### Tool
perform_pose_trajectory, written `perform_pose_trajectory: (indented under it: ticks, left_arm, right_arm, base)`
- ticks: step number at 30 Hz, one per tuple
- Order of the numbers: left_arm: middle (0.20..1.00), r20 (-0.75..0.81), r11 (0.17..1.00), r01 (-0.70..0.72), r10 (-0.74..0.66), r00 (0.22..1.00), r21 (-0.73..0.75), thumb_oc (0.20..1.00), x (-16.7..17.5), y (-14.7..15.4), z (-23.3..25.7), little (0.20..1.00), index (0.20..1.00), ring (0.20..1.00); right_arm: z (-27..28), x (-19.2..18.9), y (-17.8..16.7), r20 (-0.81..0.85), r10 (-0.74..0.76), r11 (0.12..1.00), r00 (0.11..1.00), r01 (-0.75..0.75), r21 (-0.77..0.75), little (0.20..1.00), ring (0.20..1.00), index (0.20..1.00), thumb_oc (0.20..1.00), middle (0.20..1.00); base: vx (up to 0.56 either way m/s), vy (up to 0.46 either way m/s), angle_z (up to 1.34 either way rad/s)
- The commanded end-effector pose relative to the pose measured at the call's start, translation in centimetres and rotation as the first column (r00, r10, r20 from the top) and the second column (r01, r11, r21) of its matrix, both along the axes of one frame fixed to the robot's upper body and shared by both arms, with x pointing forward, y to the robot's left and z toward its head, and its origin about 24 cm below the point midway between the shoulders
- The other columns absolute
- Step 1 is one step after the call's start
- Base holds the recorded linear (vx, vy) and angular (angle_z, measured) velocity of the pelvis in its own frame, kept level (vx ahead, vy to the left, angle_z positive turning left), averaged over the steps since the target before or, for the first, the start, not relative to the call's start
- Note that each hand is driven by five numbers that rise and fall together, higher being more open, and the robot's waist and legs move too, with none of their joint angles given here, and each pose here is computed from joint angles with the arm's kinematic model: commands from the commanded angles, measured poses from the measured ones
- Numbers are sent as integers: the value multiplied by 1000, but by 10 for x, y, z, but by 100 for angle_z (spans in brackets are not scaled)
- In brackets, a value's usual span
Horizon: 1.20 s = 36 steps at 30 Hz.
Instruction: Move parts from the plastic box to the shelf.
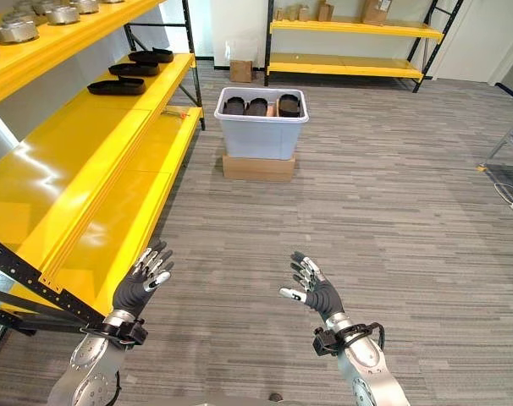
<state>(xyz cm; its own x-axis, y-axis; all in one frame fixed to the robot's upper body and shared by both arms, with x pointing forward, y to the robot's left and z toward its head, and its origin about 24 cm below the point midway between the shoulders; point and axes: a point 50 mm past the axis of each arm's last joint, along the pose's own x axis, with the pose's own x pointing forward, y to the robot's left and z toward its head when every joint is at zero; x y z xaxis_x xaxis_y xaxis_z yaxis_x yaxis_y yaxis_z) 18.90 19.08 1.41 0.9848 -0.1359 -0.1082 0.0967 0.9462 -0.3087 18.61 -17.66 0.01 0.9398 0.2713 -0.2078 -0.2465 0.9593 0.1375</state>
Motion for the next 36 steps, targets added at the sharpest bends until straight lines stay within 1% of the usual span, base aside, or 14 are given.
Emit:
perform_pose_trajectory:
  ticks: [1, 7, 10, 16, 19, 23, 28, 30, 36]
  left_arm:
    - [1000, 102, 997, -15, 7, 995, 81, 1000, 13, 10, 14, 1000, 1000, 1000]
    - [1000, 104, 994, -19, 8, 995, 106, 1000, 14, 13, 15, 1000, 1000, 1000]
    - [1000, 126, 992, -22, 7, 992, 124, 1000, 20, 13, 20, 1000, 1000, 1000]
    - [1000, 116, 989, -5, -12, 993, 145, 1000, 19, 12, 18, 1000, 1000, 1000]
    - [1000, 113, 995, -47, 37, 993, 93, 1000, 15, 15, 15, 1000, 1000, 1000]
    - [1000, 104, 996, -63, 57, 993, 56, 1000, 14, 11, 11, 1000, 1000, 1000]
    - [1000, 117, 999, -32, 31, 993, 6, 1000, 20, 1, 12, 1000, 1000, 1000]
    - [1000, 130, 1000, -23, 22, 991, 7, 1000, 23, -1, 15, 1000, 1000, 1000]
    - [1000, 148, 1000, -29, 28, 989, 4, 1000, 27, 0, 19, 1000, 1000, 1000]
  right_arm:
    - [15, 18, 0, 100, -5, 1000, 995, 3, 20, 1000, 1000, 1000, 1000, 1000]
    - [8, 10, -2, 68, -45, 998, 997, 41, 51, 1000, 1000, 1000, 1000, 1000]
    - [6, 5, -4, 56, -63, 995, 996, 59, 74, 1000, 1000, 1000, 1000, 1000]
    - [7, 3, -10, 57, -73, 996, 996, 70, 60, 1000, 1000, 1000, 1000, 1000]
    - [10, 6, -11, 71, -81, 995, 994, 76, 70, 1000, 1000, 1000, 1000, 1000]
    - [10, 7, -11, 72, -85, 995, 994, 80, 59, 1000, 1000, 1000, 1000, 1000]
    - [16, 10, -16, 101, -91, 995, 991, 86, 52, 1000, 1000, 1000, 1000, 1000]
    - [21, 15, -20, 128, -105, 994, 986, 99, 49, 1000, 1000, 1000, 1000, 1000]
    - [23, 16, -22, 136, -114, 993, 984, 107, 54, 1000, 1000, 1000, 1000, 1000]
  base:
    - [-6, 132, 1]
    - [-1, 169, 3]
    - [-15, 140, 36]
    - [113, 54, 22]
    - [246, -83, 4]
    - [283, -120, 6]
    - [343, -208, 24]
    - [199, -132, 22]
    - [197, -128, 12]
